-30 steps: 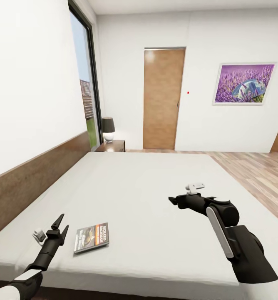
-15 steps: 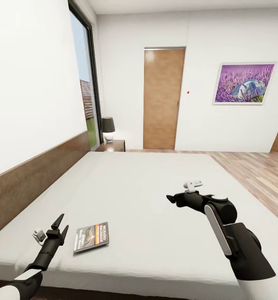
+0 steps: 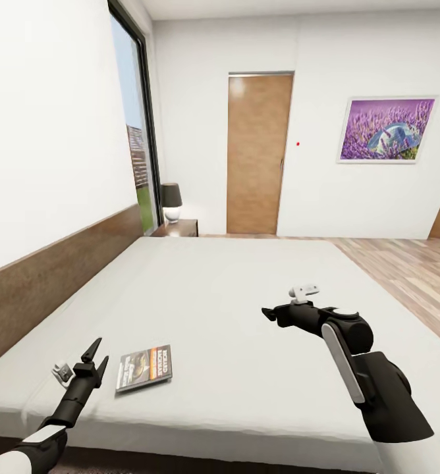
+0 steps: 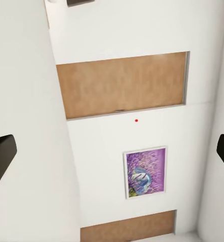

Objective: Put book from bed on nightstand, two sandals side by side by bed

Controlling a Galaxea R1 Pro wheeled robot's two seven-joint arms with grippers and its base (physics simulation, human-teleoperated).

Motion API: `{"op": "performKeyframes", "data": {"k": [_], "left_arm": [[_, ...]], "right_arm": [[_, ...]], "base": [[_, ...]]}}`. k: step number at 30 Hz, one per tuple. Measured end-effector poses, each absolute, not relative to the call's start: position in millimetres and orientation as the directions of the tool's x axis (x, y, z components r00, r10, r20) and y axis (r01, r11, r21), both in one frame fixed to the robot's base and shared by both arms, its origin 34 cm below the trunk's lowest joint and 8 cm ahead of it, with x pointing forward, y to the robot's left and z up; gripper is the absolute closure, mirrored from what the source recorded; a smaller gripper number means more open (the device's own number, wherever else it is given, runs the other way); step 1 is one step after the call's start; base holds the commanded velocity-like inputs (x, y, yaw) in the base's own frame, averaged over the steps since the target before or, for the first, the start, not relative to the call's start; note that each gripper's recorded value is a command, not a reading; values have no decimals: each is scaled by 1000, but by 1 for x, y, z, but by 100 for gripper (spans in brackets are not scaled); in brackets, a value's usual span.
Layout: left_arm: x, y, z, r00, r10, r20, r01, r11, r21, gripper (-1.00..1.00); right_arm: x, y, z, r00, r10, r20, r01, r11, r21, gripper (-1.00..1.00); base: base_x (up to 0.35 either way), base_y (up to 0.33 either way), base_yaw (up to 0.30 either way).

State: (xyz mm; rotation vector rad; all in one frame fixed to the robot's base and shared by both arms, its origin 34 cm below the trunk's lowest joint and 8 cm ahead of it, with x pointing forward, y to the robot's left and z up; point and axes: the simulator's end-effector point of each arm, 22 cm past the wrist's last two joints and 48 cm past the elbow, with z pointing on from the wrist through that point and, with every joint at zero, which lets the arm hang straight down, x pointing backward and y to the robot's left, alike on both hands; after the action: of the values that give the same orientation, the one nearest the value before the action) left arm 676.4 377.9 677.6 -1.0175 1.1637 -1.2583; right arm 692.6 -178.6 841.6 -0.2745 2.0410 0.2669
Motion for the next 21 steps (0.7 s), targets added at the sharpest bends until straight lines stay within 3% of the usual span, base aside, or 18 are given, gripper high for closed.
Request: {"op": "performKeyframes", "data": {"k": [21], "left_arm": [[687,377,686,-41,-996,-79,172,71,-983,-100]], "right_arm": [[691,-178,837,-461,-80,-884,-306,949,73,-100]], "base": [[0,0,0]]}}
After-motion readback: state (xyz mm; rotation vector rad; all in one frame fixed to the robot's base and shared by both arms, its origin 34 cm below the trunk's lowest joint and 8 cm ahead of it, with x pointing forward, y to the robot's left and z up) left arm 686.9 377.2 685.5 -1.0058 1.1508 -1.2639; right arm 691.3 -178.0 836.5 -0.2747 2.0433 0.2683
